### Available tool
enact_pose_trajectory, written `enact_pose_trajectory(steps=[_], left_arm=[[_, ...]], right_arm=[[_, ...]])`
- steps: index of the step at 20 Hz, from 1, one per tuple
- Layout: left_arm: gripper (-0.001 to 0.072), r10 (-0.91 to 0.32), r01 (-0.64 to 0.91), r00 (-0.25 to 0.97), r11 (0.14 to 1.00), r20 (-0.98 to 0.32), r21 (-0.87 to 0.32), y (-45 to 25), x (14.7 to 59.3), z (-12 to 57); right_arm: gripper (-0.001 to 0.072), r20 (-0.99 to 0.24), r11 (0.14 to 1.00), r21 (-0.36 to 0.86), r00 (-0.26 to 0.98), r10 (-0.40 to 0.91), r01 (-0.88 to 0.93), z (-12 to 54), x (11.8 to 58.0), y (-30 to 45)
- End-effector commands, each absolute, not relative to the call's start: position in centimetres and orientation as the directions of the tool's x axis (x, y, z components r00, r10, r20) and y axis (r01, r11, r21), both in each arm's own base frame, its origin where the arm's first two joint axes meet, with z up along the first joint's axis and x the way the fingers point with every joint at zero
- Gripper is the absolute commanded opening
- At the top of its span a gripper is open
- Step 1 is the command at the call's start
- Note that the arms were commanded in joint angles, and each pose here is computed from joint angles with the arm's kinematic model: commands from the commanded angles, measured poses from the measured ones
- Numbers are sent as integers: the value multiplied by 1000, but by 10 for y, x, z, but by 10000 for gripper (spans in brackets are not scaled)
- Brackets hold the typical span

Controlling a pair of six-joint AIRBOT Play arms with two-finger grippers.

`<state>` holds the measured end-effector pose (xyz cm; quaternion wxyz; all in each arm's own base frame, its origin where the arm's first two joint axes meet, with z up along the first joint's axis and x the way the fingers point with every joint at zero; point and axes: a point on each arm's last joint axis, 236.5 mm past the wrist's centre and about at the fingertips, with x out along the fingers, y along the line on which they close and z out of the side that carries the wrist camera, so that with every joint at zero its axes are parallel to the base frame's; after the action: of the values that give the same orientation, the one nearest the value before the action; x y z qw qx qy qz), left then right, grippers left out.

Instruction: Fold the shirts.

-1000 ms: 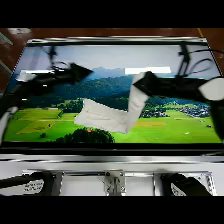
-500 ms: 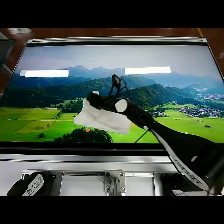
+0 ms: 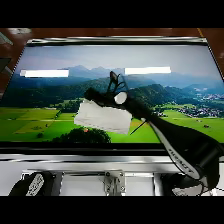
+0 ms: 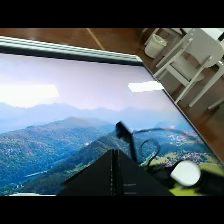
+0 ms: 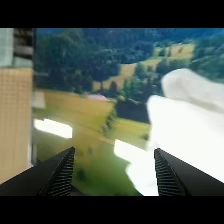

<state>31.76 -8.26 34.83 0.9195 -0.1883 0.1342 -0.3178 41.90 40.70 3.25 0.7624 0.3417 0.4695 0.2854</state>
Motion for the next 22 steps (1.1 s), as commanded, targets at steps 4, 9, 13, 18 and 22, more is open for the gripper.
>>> enact_pose_trajectory(steps=[4, 9, 13, 18, 22], left_arm=[[38, -612, 508, 776, 752, -156, -420, -77, 321, 341], [39, -612, 509, 775, 751, -156, -421, -77, 320, 341], [39, -612, 509, 775, 751, -156, -421, -77, 320, 341], [39, -612, 509, 775, 751, -155, -421, -77, 320, 342], [39, -612, 509, 775, 751, -155, -422, -77, 320, 342]], right_arm=[[634, -966, 967, 255, -44, 254, -23, -11, 348, 145], [634, -927, 925, 355, -74, 367, 131, -49, 334, 147], [634, -901, 894, 421, -49, 432, 153, -85, 337, 187], [634, -871, 876, 465, -109, 479, 126, -105, 326, 218], [632, -819, 829, 545, -128, 559, 126, -113, 323, 249]])
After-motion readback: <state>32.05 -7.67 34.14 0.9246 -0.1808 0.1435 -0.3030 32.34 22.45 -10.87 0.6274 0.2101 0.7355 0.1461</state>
